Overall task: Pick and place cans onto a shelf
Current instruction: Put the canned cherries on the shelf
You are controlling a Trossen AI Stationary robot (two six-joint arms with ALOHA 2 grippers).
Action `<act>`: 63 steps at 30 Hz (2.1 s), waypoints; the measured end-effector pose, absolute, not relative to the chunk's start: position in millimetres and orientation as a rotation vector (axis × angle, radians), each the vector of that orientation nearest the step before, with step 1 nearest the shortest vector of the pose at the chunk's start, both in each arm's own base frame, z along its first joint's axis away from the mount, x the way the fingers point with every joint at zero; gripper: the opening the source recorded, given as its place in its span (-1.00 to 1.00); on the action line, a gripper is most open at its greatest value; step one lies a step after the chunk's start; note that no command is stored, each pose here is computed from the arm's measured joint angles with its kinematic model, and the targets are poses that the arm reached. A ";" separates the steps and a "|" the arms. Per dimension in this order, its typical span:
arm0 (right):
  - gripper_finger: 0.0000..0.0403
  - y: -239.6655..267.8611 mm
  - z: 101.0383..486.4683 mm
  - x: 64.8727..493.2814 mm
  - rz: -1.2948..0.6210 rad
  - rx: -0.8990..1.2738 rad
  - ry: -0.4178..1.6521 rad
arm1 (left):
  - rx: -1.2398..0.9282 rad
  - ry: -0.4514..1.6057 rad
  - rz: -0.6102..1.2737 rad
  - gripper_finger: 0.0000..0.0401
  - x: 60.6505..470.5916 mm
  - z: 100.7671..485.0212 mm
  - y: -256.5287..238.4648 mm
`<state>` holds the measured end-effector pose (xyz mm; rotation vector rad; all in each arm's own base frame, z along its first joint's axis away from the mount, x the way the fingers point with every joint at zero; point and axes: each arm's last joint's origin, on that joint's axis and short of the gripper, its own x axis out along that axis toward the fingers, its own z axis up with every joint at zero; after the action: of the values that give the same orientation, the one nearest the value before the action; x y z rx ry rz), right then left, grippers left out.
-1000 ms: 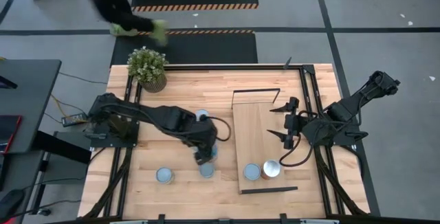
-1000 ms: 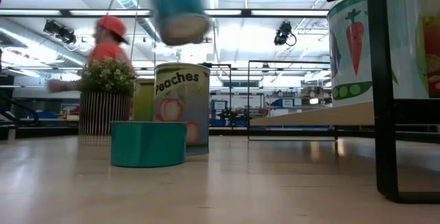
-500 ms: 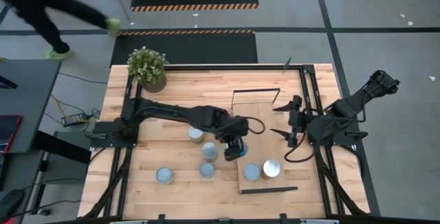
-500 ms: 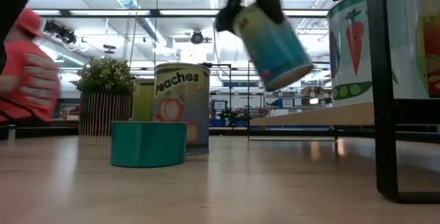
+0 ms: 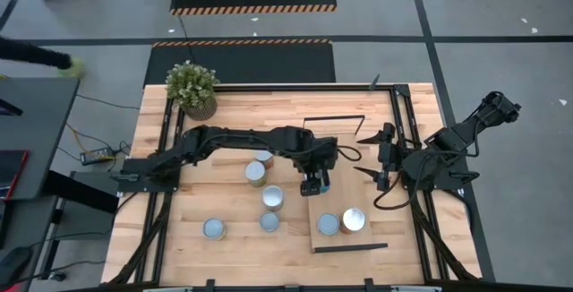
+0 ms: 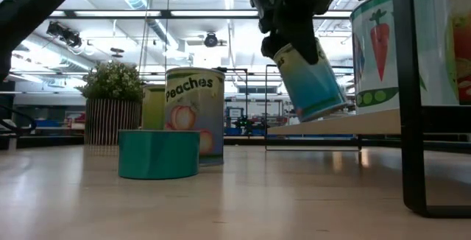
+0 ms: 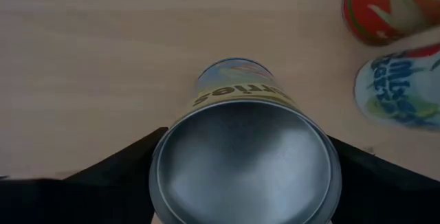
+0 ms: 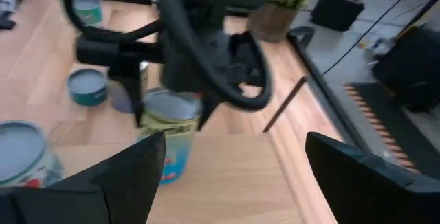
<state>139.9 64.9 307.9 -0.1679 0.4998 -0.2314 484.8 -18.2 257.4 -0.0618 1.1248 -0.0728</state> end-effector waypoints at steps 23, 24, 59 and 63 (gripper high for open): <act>0.77 66.0 274.7 150.5 -0.216 -0.166 0.621 | 0.245 1.071 -0.086 0.96 493.7 248.6 -37.9; 0.77 66.0 274.9 150.4 -0.216 -0.165 0.619 | 0.253 1.069 -0.073 0.96 493.3 250.0 -37.5; 0.77 65.2 276.3 150.0 -0.221 -0.208 0.608 | 0.195 1.127 0.089 0.95 462.3 272.1 15.3; 0.77 64.9 275.8 149.6 -0.222 -0.214 0.615 | 0.156 1.072 0.041 0.95 468.6 258.4 7.0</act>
<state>149.6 64.9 275.8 -0.2144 0.6147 -0.2222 468.6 7.0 258.4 0.1562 1.0721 0.0413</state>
